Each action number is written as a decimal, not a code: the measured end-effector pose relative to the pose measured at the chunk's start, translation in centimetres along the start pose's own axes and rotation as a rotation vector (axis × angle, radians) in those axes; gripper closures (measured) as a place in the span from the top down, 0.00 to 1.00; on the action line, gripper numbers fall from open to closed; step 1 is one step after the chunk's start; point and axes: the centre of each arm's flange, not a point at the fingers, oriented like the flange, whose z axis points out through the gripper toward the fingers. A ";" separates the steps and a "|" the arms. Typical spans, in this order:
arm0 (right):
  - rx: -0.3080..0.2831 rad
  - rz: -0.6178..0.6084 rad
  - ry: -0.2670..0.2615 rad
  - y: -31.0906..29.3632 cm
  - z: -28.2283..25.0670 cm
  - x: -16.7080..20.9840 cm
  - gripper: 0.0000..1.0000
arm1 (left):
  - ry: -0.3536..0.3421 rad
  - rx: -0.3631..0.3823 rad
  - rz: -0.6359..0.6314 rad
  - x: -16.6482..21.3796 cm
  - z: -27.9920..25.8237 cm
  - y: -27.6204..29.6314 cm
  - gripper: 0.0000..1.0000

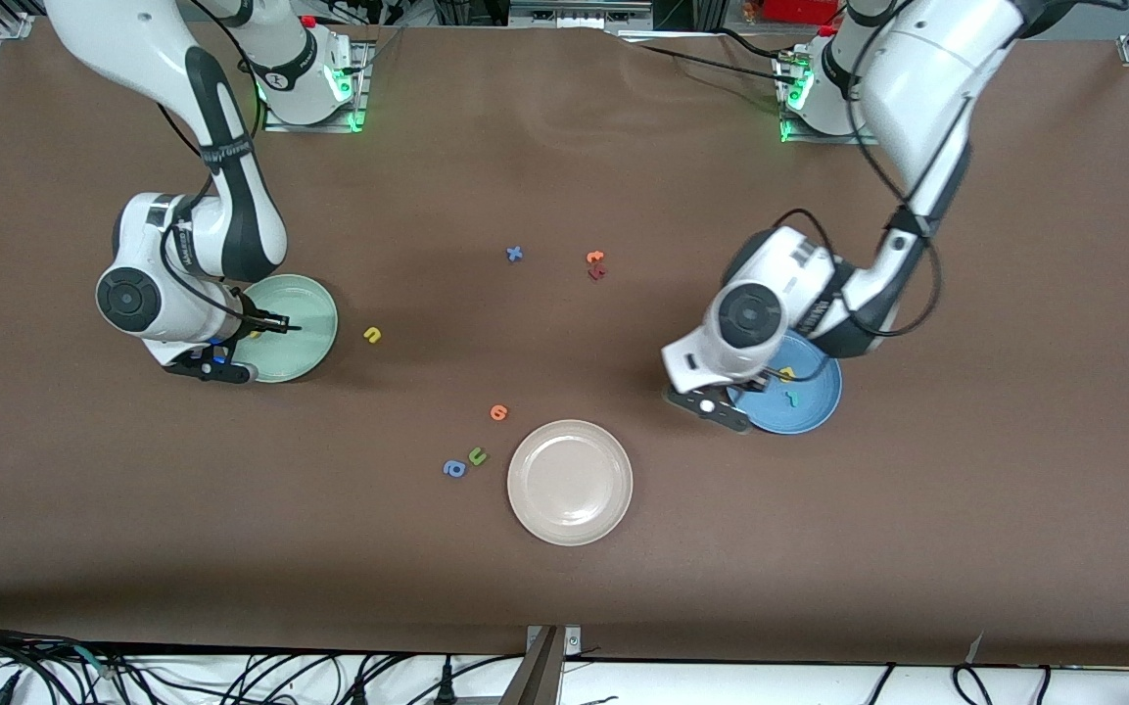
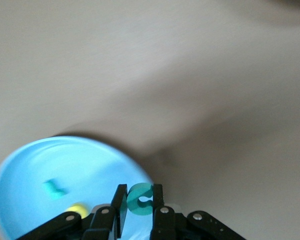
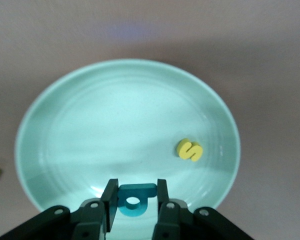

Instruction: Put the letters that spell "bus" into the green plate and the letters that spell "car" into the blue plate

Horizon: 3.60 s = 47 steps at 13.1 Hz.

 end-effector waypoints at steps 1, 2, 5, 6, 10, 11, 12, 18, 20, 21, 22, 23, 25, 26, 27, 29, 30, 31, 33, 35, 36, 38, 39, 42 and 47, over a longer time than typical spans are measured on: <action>0.007 -0.013 -0.010 0.2 1.2 0.0 0.35 | -0.019 -0.005 0.016 -0.5 0.5 -2.5 0.28; 0.007 -0.018 -0.015 0.2 1.8 0.1 0.35 | -0.031 -0.011 0.016 -0.9 1.0 -4.1 0.37; 0.011 -0.021 -0.009 0.1 1.5 0.2 0.63 | -0.026 -0.013 0.030 -0.9 0.6 -3.8 0.70; 0.021 -0.015 -0.009 -0.2 0.9 0.2 0.74 | -0.020 -0.011 0.034 -0.9 -0.5 -3.3 0.81; 0.066 0.141 -0.009 -6.9 -3.8 -1.3 0.98 | -0.014 -0.025 -0.038 -3.6 -10.3 -3.4 1.00; 0.072 0.185 0.012 -9.3 -4.2 -1.8 0.98 | -0.012 -0.009 -0.077 -4.8 -13.3 -3.5 1.00; 0.079 0.234 0.047 -11.5 -4.2 -2.1 0.97 | -0.008 0.006 -0.121 -6.3 -16.3 -3.5 1.00; 0.076 0.387 0.167 -17.9 0.1 -2.8 0.61 | 0.046 0.017 -0.283 -13.5 -31.1 -7.4 1.00; 0.077 0.400 0.188 -16.9 1.4 -2.9 0.60 | 0.075 -0.039 -0.336 -14.8 -32.4 -9.7 1.00; 0.077 0.404 0.197 -16.6 1.9 -3.0 0.60 | 0.092 -0.087 -0.352 -15.1 -32.4 -11.3 1.00; 0.077 0.406 0.200 -16.4 2.2 -3.1 0.61 | 0.113 -0.118 -0.349 -15.2 -31.9 -13.1 1.00; 0.077 0.406 0.200 -16.3 2.3 -3.2 0.62 | 0.131 -0.129 -0.338 -15.3 -31.1 -14.6 1.00; 0.075 0.408 0.197 -16.2 2.4 -3.3 0.63 | 0.140 -0.127 -0.339 -16.2 -30.4 -15.8 1.00; 0.073 0.409 0.193 -16.0 2.6 -3.5 0.63 | 0.138 -0.127 -0.348 -17.1 -30.4 -16.0 1.00; 0.072 0.411 0.191 -15.8 2.8 -3.7 0.63 | 0.137 -0.127 -0.360 -18.1 -30.3 -16.5 1.00; 0.077 0.415 0.206 -15.4 3.3 -3.9 0.62 | 0.129 -0.104 -0.360 -19.8 -30.3 -16.5 1.00; 0.080 0.416 0.216 -15.2 3.5 -4.0 0.62 | 0.124 -0.079 -0.345 -20.3 -30.4 -15.6 1.00; 0.083 0.416 0.221 -15.1 3.5 -4.1 0.62 | 0.123 -0.060 -0.327 -20.5 -30.5 -14.6 1.00; 0.085 0.416 0.225 -15.1 3.5 -4.1 0.60 | 0.127 -0.052 -0.312 -20.6 -30.5 -13.7 1.00; 0.090 0.416 0.231 -15.1 3.3 -4.1 0.47 | 0.132 -0.051 -0.316 -20.6 -30.4 -13.9 1.00; 0.089 0.416 0.230 -15.1 3.3 -4.2 0.47 | 0.130 -0.051 -0.316 -20.7 -30.4 -13.9 1.00; 0.090 0.416 0.230 -15.1 3.3 -4.2 0.46 | 0.129 -0.052 -0.316 -20.8 -30.6 -13.9 1.00; 0.090 0.416 0.230 -15.1 3.3 -4.2 0.46 | 0.130 -0.051 -0.315 -20.8 -30.7 -13.8 1.00; 0.092 0.416 0.231 -15.1 3.2 -4.2 0.31 | 0.134 -0.049 -0.303 -20.7 -31.1 -13.2 1.00; 0.091 0.414 0.226 -15.2 3.1 -4.3 0.25 | 0.133 -0.049 -0.299 -20.7 -31.1 -13.0 1.00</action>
